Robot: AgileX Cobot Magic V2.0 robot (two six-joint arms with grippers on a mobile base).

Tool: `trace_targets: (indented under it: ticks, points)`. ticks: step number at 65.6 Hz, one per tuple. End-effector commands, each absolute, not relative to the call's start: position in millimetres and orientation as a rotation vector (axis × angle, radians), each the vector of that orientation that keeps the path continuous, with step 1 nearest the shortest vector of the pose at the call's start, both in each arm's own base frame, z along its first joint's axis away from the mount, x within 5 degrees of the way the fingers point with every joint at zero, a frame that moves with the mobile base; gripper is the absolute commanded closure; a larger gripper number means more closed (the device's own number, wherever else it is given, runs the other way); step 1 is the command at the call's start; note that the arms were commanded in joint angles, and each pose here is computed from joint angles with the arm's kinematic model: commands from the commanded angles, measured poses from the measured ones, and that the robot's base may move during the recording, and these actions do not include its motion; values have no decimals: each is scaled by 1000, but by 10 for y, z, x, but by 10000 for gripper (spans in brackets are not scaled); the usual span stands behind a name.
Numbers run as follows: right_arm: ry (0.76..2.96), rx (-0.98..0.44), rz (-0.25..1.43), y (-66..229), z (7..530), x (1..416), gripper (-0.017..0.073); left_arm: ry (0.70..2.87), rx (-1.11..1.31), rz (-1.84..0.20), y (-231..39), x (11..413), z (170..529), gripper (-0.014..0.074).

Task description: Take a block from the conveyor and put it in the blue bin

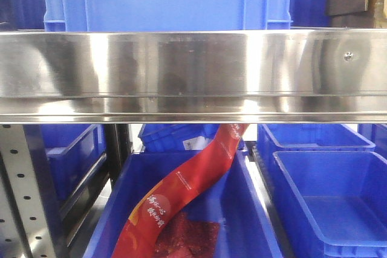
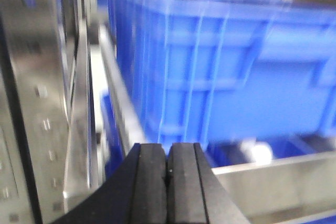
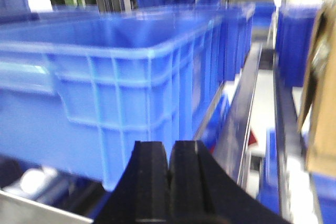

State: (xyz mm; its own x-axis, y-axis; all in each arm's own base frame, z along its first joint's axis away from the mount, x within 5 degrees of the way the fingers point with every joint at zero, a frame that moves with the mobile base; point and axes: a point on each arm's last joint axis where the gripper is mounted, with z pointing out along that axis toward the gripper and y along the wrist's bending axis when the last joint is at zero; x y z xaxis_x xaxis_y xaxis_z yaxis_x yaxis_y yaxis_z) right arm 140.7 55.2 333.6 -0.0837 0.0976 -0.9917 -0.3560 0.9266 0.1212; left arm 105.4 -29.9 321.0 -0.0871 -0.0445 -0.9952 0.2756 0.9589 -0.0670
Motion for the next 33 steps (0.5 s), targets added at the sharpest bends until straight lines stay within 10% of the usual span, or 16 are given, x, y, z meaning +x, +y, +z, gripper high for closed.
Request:
trace_targets:
  ticks: [1, 33]
  points:
    - [1546, -194, 379, 506, 3410, 1316, 727, 1566, 155, -277, -266, 956, 3274, 704]
    - [1491, -184, 384, 463, 3481, 1219, 727, 1462, 137, -275, -218, 803, 3370, 704]
